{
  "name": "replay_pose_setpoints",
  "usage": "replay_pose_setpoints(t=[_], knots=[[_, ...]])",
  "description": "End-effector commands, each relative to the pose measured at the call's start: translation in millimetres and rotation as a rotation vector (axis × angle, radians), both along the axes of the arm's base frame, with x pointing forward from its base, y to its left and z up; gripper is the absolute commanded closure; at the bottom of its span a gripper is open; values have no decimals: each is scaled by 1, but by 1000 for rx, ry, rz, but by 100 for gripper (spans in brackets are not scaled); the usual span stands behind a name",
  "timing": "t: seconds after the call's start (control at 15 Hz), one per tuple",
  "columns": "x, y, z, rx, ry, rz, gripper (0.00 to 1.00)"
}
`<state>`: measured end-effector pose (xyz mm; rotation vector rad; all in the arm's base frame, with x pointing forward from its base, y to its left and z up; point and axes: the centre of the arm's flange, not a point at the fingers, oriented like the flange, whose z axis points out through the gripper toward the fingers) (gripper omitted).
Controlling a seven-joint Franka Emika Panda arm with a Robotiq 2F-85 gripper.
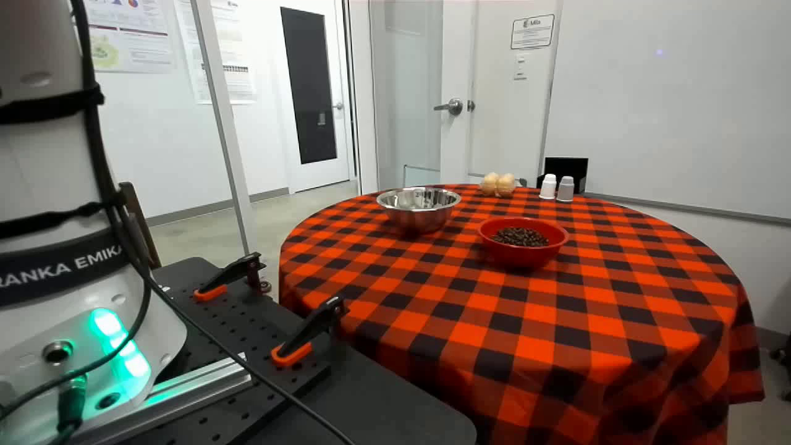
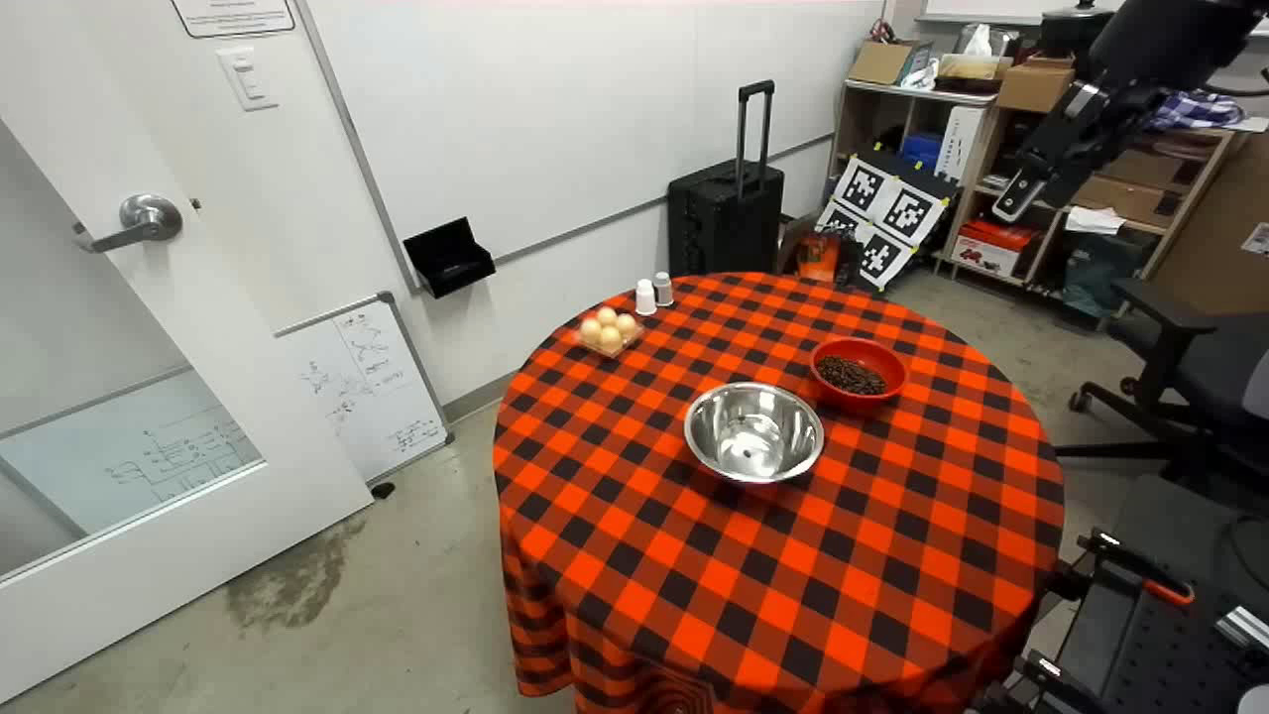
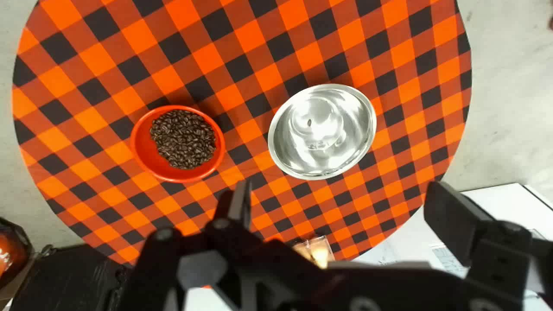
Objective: Pour the contents from the red bowl into the silver bowl
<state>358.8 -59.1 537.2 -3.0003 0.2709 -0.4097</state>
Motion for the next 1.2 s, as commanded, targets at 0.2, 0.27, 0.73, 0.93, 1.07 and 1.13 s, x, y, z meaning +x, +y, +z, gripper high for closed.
replay_pose_setpoints(t=[0.2,0.27,0.73,0.93,1.07,1.13], knots=[[17,-26,-26,32,41,19,0],[27,-39,-39,50,60,35,0],[95,-137,-160,183,133,-8,0],[120,-161,-215,194,186,-39,0],[138,-169,-248,168,214,-83,0],[147,-173,-264,146,224,-117,0]])
